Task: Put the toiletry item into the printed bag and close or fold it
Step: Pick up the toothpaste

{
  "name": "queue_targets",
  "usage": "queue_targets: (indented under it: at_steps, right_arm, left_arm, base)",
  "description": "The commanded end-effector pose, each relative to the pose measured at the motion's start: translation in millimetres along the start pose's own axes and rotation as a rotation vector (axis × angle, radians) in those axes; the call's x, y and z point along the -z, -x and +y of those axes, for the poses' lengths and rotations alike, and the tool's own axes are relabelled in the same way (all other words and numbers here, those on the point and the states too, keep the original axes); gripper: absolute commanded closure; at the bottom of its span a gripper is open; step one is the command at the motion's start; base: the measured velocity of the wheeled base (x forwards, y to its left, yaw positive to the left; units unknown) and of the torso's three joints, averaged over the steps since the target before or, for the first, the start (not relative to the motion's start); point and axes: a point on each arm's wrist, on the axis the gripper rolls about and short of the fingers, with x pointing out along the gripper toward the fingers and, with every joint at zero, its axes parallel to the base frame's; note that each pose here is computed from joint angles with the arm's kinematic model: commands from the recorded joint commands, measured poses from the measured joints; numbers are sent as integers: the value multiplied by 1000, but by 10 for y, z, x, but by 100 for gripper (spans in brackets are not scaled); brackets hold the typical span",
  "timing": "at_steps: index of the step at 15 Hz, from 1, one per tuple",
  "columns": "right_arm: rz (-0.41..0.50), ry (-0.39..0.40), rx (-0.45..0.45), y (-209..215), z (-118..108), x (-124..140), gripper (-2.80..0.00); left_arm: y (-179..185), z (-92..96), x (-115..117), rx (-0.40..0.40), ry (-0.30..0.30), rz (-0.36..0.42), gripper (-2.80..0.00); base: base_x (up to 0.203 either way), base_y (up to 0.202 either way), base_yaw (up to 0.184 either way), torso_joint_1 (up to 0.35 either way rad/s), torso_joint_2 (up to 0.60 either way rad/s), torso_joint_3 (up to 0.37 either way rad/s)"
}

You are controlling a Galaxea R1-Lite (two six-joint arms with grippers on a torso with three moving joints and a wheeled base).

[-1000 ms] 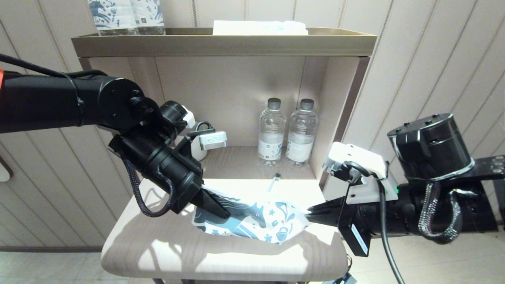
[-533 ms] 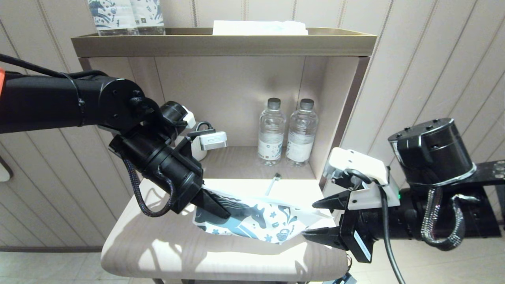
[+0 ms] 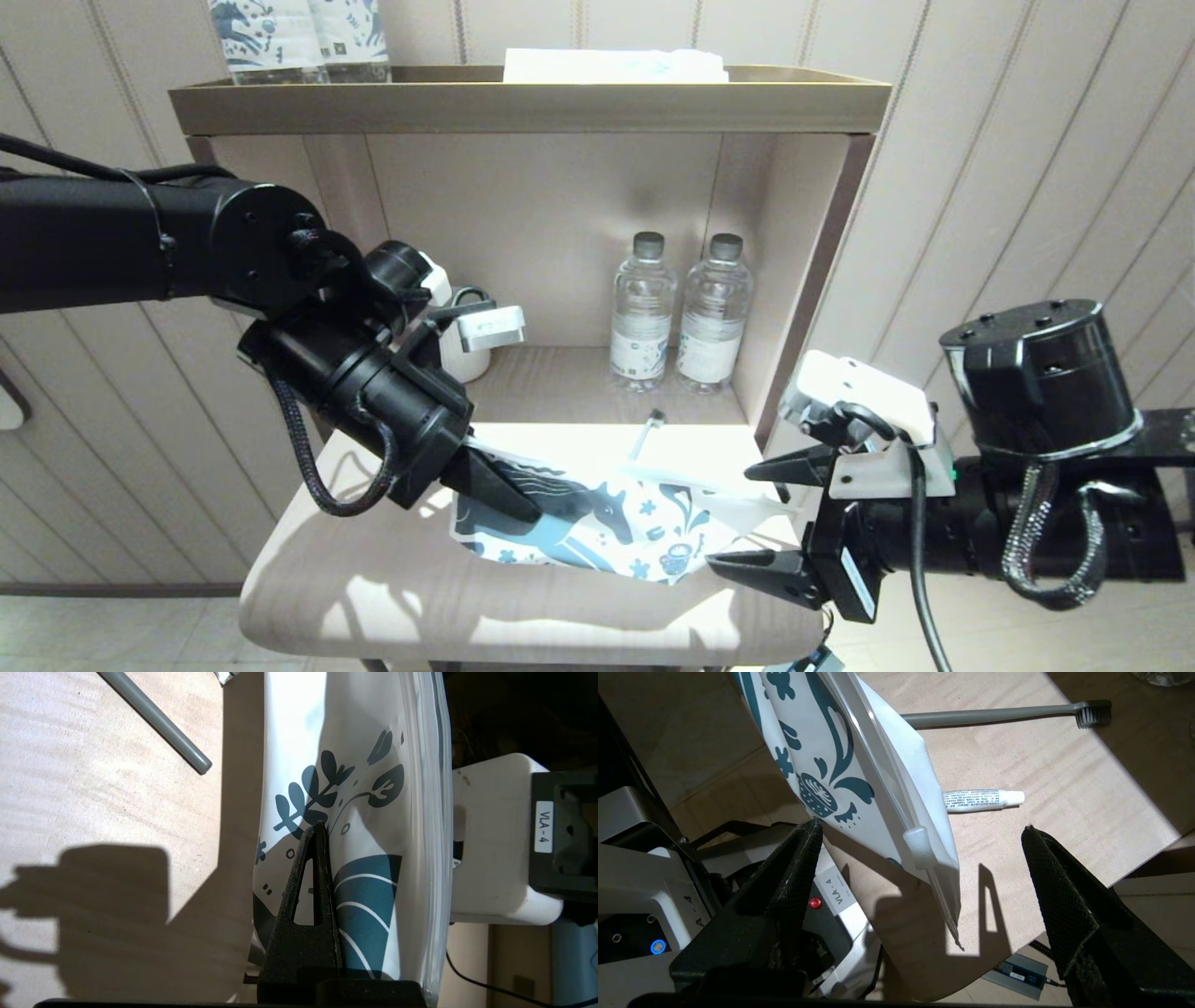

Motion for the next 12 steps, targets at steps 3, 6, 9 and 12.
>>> queue_targets:
  at_steps: [3,6,9,12]
  right_arm:
    - [-17,-27,-40,-81,-22,58,-280]
    - [-18,-40,-81,-145,-32,56,-280]
    - [-35,-34,-81,-190,-52,14,-280]
    - [-28,-26,-85,-206,-43,35,-280]
  left_arm:
    - [98,-24,61,18,22,-34,0]
    - [89,-14,89,25,30,-37,0]
    - [92,-20,90,24,26,-38,0]
    - [92,-21,91,25,25,-37,0]
  base:
    - [0,0,0,0,0,0]
    - [0,0,0,0,0,0]
    - [0,0,0,0,0,0]
    - [0,0,0,0,0,0]
